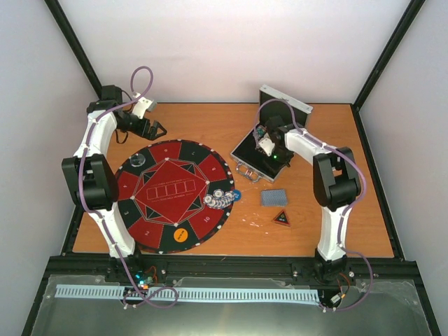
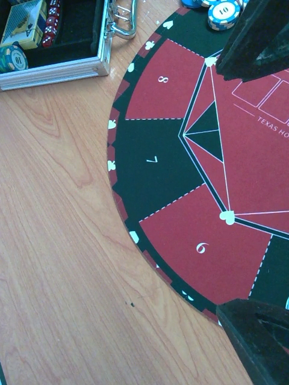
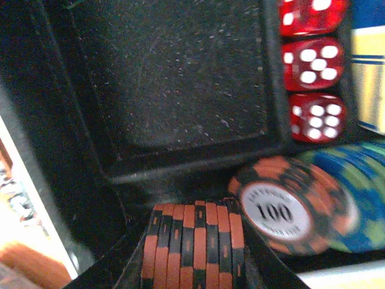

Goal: Distribute texas hold em gaming equipment

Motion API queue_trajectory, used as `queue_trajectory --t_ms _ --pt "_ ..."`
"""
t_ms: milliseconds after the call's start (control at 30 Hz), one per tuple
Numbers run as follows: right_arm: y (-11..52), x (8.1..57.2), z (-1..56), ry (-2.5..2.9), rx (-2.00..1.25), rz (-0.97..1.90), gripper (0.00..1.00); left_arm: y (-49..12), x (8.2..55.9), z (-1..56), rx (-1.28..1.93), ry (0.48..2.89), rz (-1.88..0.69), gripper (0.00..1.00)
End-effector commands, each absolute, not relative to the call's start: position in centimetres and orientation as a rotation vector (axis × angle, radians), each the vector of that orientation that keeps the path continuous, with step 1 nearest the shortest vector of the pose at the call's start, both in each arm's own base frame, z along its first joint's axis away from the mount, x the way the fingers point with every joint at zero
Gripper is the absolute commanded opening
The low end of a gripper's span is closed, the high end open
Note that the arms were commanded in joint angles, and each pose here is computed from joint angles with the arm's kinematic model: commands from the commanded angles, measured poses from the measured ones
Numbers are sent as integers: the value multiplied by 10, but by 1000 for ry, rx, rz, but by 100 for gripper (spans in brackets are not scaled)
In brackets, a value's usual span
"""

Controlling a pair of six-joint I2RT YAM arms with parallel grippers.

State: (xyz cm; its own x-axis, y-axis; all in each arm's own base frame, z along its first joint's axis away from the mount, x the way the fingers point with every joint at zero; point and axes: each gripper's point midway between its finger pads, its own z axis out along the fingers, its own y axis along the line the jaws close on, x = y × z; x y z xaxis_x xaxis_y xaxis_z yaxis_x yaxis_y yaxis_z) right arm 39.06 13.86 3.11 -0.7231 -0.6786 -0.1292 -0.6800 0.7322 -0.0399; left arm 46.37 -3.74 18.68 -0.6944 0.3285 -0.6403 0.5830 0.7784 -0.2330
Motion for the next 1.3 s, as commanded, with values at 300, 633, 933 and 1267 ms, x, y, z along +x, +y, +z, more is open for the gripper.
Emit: queue_trajectory --t_ms 300,633,933,1267 --pt "168 415 170 2580 -793 214 3 -38 456 244 743 2259 -475 100" --pt "281 378 221 2444 -750 894 3 -51 402 300 875 2140 -424 97" --pt "355 316 239 2340 -850 1320 3 -119 296 286 1380 1789 -153 99" --pt "375 277 238 2288 -862 1579 3 -208 306 288 1501 1391 -98 100"
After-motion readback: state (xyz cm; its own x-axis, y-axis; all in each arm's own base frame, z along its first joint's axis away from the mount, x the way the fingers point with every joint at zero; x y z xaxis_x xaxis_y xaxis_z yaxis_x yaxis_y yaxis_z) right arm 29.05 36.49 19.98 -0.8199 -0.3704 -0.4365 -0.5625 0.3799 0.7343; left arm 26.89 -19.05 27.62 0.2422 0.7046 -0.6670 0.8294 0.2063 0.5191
